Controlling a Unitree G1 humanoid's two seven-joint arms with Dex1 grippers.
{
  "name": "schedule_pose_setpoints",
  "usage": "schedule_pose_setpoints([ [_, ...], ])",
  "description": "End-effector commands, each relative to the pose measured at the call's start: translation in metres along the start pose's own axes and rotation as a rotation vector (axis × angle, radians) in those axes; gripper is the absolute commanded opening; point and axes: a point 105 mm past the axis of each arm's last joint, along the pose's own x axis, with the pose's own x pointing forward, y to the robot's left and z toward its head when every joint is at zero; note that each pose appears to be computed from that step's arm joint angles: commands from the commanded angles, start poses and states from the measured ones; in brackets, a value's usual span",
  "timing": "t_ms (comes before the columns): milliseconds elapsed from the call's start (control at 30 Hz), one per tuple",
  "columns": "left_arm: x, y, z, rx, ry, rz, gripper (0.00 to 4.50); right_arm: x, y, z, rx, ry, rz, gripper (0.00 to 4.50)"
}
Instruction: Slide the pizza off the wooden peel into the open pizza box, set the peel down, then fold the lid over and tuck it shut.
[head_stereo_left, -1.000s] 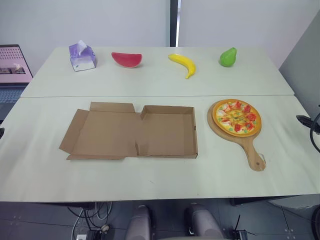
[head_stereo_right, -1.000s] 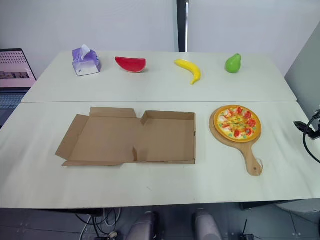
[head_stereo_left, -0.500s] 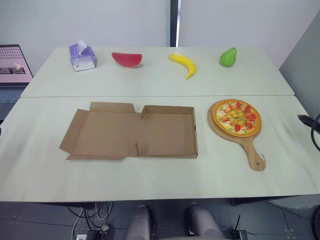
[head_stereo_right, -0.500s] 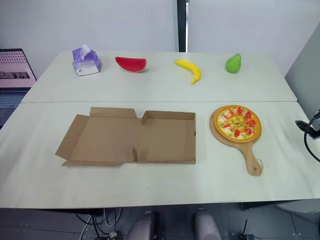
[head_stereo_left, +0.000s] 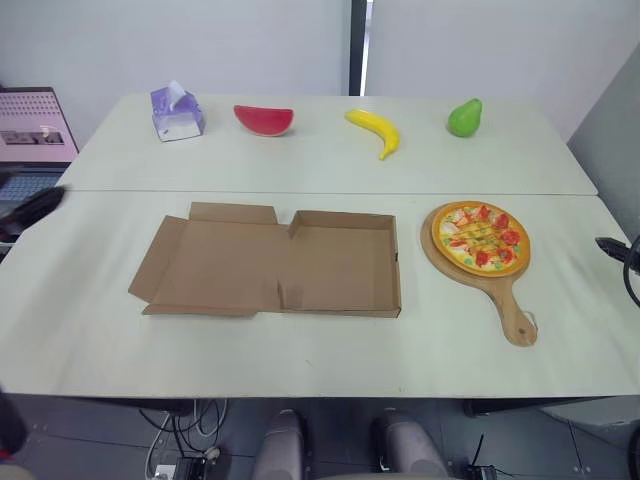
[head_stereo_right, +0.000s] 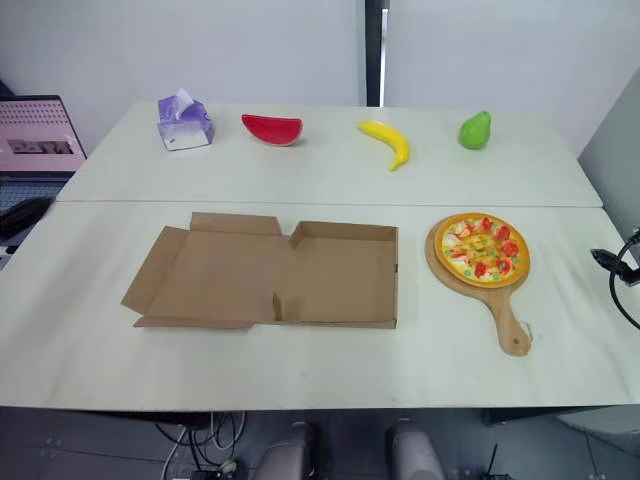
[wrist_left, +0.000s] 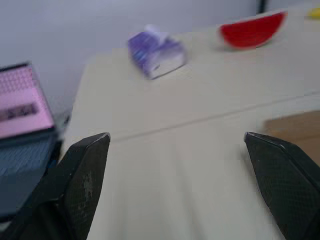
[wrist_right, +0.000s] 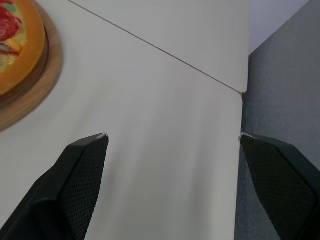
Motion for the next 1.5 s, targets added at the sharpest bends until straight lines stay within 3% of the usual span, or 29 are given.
schedule_pose_setpoints([
  [33,0.046,-0.081,0.054,0.056,-0.121,-0.355,4.47,-0.007,-0.005,0.016,-0.012,-0.052,-0.008,4.50],
  [100,0.062,-0.145,0.072,0.085,-0.158,-0.587,4.47,-0.007,0.001,0.015,-0.001,-0.055,0.016,4.50],
  [233,0.058,-0.239,0.081,0.140,-0.193,-0.929,4.47,-0.005,0.021,0.013,0.015,-0.050,0.076,4.50],
  [300,0.050,-0.270,0.084,0.145,-0.214,-1.050,4.47,-0.007,0.033,0.018,0.059,-0.064,0.096,4.50],
  [400,0.045,-0.293,0.079,0.168,-0.234,-1.131,4.47,-0.014,0.057,0.020,0.058,-0.062,0.129,4.50],
  [700,0.044,-0.312,0.072,0.158,-0.261,-1.142,4.47,-0.034,0.148,0.021,0.144,-0.030,0.241,4.50],
  [867,0.044,-0.309,0.071,0.151,-0.254,-1.091,4.47,-0.031,0.172,0.003,0.209,0.028,0.226,4.50],
  [1333,0.040,-0.307,0.072,0.145,-0.250,-1.034,4.47,-0.006,0.197,-0.021,0.250,0.082,0.204,4.50],
  [1433,0.039,-0.307,0.071,0.151,-0.246,-1.028,4.50,-0.002,0.200,-0.023,0.264,0.073,0.178,3.92],
  [1500,0.038,-0.307,0.071,0.153,-0.243,-1.027,4.50,0.000,0.200,-0.023,0.297,0.069,0.157,3.25],
])
